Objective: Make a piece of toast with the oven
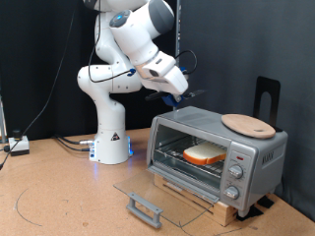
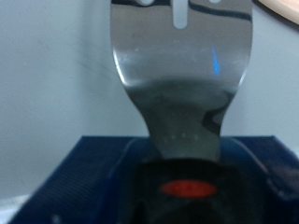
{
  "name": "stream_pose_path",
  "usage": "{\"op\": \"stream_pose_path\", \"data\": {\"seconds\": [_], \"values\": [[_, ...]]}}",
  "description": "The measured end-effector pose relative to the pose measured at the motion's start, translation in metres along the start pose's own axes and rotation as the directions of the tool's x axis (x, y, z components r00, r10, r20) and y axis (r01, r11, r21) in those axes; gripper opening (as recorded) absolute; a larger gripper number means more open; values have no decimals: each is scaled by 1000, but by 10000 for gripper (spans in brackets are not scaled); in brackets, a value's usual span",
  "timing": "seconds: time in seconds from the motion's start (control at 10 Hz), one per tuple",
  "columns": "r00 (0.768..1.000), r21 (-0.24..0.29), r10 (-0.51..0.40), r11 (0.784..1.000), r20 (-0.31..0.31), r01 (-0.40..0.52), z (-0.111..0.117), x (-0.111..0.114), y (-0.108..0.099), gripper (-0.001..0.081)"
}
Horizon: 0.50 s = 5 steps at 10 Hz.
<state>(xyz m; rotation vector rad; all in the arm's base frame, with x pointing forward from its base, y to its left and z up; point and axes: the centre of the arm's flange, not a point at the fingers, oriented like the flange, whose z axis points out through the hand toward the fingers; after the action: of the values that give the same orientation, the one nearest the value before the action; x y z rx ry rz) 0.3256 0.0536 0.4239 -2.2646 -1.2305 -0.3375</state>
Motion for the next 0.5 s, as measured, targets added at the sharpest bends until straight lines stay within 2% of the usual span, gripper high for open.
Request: {"op": "stream_pose_path", "data": {"seconds": [0.2,0.5], "values": [[999,-12,9,1000,50,-8,16,11,-22,394],[999,-46,9,999,49,-7,40,27,-58,394]]}}
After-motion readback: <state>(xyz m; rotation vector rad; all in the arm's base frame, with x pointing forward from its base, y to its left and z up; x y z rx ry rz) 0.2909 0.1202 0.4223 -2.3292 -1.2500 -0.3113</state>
